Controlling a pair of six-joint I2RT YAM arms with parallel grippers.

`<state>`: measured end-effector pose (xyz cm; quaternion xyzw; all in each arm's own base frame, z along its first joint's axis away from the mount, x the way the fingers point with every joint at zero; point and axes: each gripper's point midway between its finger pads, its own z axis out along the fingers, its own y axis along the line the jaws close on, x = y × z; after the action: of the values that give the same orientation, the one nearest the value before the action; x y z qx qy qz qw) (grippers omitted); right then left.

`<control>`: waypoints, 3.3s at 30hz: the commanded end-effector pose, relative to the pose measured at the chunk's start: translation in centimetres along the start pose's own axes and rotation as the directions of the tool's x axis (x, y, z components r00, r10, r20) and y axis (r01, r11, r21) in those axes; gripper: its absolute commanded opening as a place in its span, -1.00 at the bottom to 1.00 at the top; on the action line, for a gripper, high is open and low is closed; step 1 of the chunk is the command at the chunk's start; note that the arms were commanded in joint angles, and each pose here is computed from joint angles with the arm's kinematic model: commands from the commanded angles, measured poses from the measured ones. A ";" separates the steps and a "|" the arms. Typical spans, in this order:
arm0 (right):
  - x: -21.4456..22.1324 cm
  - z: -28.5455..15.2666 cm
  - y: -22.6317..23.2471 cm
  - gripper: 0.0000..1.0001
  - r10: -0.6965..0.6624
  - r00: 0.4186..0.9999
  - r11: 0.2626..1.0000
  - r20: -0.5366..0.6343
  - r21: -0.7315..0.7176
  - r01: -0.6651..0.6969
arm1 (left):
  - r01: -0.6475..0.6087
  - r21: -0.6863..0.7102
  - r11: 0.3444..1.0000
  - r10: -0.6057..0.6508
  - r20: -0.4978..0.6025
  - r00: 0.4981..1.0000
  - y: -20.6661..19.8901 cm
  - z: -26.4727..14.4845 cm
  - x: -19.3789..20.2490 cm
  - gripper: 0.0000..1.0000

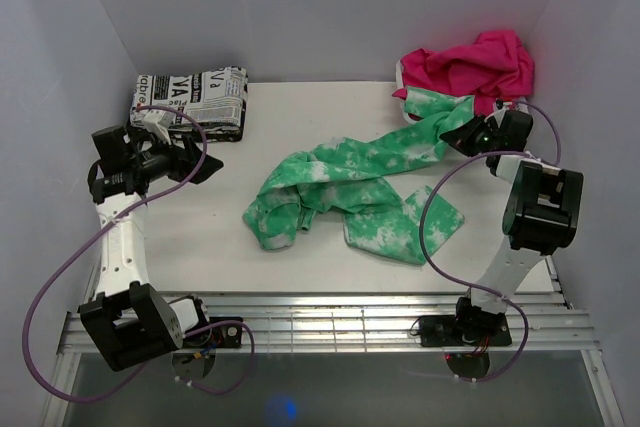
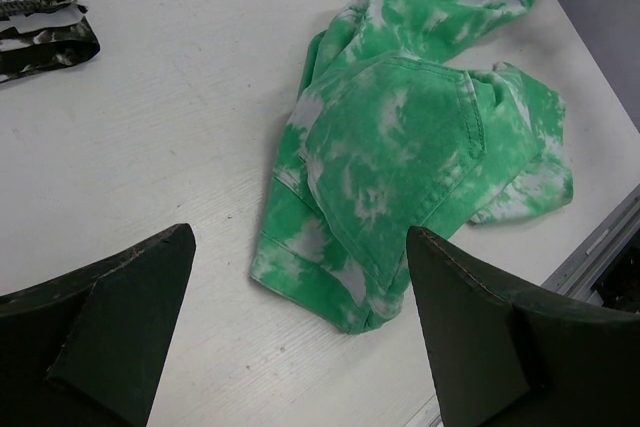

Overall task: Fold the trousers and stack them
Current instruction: Move the trousers to the center of the board, then flatten the trousers out

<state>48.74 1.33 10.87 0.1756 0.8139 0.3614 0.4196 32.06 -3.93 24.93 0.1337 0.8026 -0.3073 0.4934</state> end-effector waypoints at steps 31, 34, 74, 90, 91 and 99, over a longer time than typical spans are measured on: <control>4.9 -15.2 6.7 0.57 -0.305 0.946 0.943 -0.107 0.107 0.316 | -0.074 0.316 0.946 0.183 -0.330 0.926 -2.3 4.9 13.3 0.96; 5.2 -16.0 7.1 0.80 -0.465 0.864 0.878 -0.193 0.026 0.478 | -0.040 0.380 0.924 0.174 -0.326 0.929 -3.7 6.5 14.1 0.92; 25.8 -17.0 1.9 -0.84 -0.895 -0.083 0.241 -0.438 -0.631 0.738 | 0.017 -0.018 1.000 -0.021 -0.299 0.954 5.6 5.2 7.2 -1.00; 11.3 -23.7 8.6 -0.85 -0.896 -0.215 -0.128 -0.389 -0.237 0.963 | -0.475 -0.254 0.843 0.410 -0.270 0.871 5.4 -2.2 -0.5 -1.00; 10.8 -23.8 8.6 -0.85 -0.891 -0.232 -0.150 -0.391 -0.230 0.962 | -0.498 -0.270 0.824 0.435 -0.263 0.861 5.1 -2.7 -1.1 -1.00; 5.6 -20.7 6.7 -0.85 -0.857 -0.275 -0.257 -0.436 -0.103 0.961 | -0.571 -0.352 0.741 0.495 -0.288 0.820 9.8 -1.1 -4.2 -1.00</control>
<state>24.40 1.80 19.05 -0.5322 0.7663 -0.1333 0.3342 34.41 2.37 24.50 0.2764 0.8273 -0.0081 0.4890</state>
